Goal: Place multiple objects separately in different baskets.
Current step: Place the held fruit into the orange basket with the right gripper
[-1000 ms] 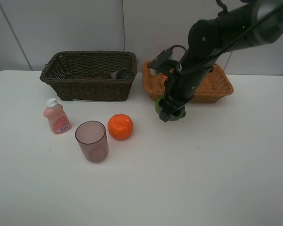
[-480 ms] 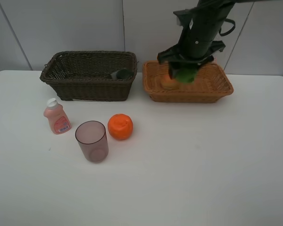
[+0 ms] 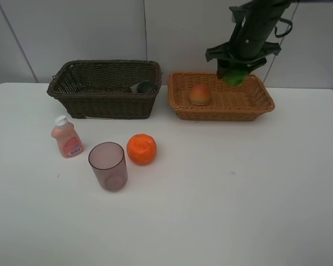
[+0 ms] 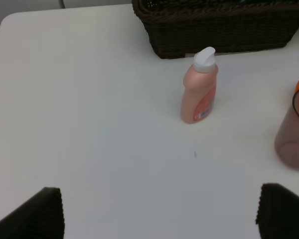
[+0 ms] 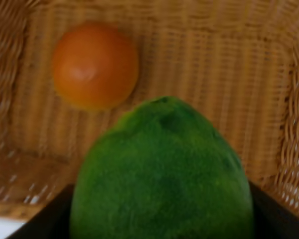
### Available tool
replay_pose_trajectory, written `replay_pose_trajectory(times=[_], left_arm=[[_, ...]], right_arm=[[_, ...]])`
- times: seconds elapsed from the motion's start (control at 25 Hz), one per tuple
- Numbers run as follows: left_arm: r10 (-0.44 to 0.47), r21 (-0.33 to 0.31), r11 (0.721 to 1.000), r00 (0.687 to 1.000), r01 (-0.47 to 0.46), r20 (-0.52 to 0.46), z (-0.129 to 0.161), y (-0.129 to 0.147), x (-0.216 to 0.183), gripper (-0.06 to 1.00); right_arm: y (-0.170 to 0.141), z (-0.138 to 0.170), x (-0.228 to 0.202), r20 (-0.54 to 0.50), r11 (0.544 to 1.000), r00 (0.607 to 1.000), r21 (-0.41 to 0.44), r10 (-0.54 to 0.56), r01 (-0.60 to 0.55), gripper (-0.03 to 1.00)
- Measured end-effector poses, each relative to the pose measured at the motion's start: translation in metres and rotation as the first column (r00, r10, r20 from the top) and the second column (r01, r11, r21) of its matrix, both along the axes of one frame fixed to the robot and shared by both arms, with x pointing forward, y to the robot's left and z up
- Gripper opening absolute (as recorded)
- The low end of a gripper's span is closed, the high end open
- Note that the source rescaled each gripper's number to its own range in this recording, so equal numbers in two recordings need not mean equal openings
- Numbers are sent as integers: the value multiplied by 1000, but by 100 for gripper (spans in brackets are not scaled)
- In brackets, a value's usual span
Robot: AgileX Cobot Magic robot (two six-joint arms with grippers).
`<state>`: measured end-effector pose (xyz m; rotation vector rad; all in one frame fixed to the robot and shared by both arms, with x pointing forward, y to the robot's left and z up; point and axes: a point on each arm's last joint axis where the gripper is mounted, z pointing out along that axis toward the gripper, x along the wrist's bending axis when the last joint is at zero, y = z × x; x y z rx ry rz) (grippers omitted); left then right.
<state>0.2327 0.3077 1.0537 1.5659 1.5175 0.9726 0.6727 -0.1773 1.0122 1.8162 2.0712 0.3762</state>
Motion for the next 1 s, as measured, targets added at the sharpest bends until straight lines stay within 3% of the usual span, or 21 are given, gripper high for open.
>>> replay_pose_trajectory(times=[0.24, 0.56, 0.76, 0.84, 1.0], left_arm=[[0, 0, 1000, 1000, 0, 0, 0, 0, 0, 100], [0, 0, 1000, 1000, 0, 0, 0, 0, 0, 100], [0, 0, 1000, 1000, 0, 0, 0, 0, 0, 100], [0, 0, 1000, 1000, 0, 0, 0, 0, 0, 100], [0, 0, 1000, 1000, 0, 0, 0, 0, 0, 100]], right_arm=[[-14, -33, 22, 34, 998, 998, 31, -52, 51, 41], [-14, -76, 32, -12, 998, 998, 23, -55, 56, 42], [-14, -75, 33, -6, 998, 999, 18, -52, 52, 89], [-14, -70, 31, -7, 998, 998, 17, -55, 55, 95], [-16, -43, 24, 9, 998, 998, 12, -56, 55, 98]])
